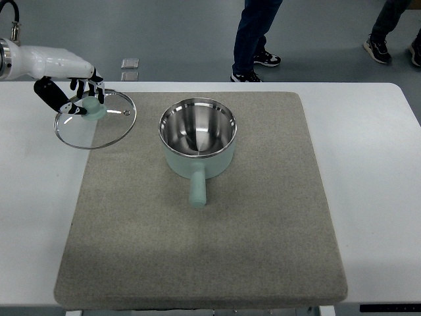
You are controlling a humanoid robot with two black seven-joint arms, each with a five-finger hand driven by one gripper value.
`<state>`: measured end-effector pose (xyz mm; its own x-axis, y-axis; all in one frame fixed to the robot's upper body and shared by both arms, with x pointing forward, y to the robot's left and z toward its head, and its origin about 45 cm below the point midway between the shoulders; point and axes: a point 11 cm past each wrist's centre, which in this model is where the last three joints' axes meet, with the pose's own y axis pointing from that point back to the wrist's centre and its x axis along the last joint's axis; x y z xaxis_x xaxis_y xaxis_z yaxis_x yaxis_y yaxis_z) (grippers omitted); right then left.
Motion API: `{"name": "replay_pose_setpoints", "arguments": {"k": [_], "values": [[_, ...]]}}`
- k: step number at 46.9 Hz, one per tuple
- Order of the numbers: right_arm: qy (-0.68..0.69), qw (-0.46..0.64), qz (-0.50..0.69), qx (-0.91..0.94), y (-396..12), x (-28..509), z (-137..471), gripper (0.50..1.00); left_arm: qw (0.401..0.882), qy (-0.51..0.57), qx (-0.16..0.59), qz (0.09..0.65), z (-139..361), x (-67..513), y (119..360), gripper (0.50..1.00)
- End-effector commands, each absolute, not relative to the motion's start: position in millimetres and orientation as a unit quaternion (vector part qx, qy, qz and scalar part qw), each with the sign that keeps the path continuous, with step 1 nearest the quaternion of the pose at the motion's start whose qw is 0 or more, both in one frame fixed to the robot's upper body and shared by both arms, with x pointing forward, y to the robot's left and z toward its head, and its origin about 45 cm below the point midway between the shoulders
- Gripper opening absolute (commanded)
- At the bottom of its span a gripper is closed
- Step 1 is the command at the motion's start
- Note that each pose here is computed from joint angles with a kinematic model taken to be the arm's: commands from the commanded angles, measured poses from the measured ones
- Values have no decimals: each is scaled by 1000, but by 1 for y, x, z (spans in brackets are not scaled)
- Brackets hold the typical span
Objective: Place lid left of pot with left hand
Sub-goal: 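Lift the glass lid off the pot and carry it beside the pot, then lower the lid onto the mat and open the left hand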
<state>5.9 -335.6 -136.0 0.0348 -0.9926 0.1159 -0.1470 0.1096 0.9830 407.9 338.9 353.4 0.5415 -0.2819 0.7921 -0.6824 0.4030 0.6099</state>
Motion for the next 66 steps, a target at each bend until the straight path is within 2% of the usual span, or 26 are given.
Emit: {"name": "replay_pose_setpoints", "arguments": {"k": [1,8,23,24,25,26,29,34,43,47,51,56,62,66], "values": [[-552,501,-422,517,-336,6,-136,924,707,-448,525,152,336,404,347,500],[-552,501,-422,517,-336,6,-136,924,703,-467,506,178,315,402,349,500],[-552,501,-422,517,-336,6,-136,924,716,-457,495,183,284,402,341,500],[-551,501,-423,516,-336,5,-136,924,715,-457,495,187,284,403,342,516],[-552,501,-422,517,-336,6,-136,924,714,-458,495,189,284,404,343,554],[-552,501,-422,517,-336,6,-136,924,713,-459,494,192,283,405,344,604],[-552,501,-422,517,-336,6,-136,924,709,-464,492,200,284,406,345,799],[-552,501,-422,517,-336,6,-136,924,715,-459,487,203,273,403,344,992],[-551,501,-423,516,-336,5,-136,924,725,-447,482,205,264,400,342,996],[-552,501,-422,517,-336,6,-136,924,742,-425,467,226,262,400,342,994],[-551,501,-423,516,-336,5,-136,924,769,-383,431,275,269,406,345,996],[-552,501,-422,517,-336,6,-136,924,801,-307,364,364,281,415,357,996],[-552,501,-422,517,-336,6,-136,924,810,-191,269,484,290,427,388,996],[-552,501,-422,517,-336,6,-136,924,813,-120,193,536,289,437,391,996]]}}
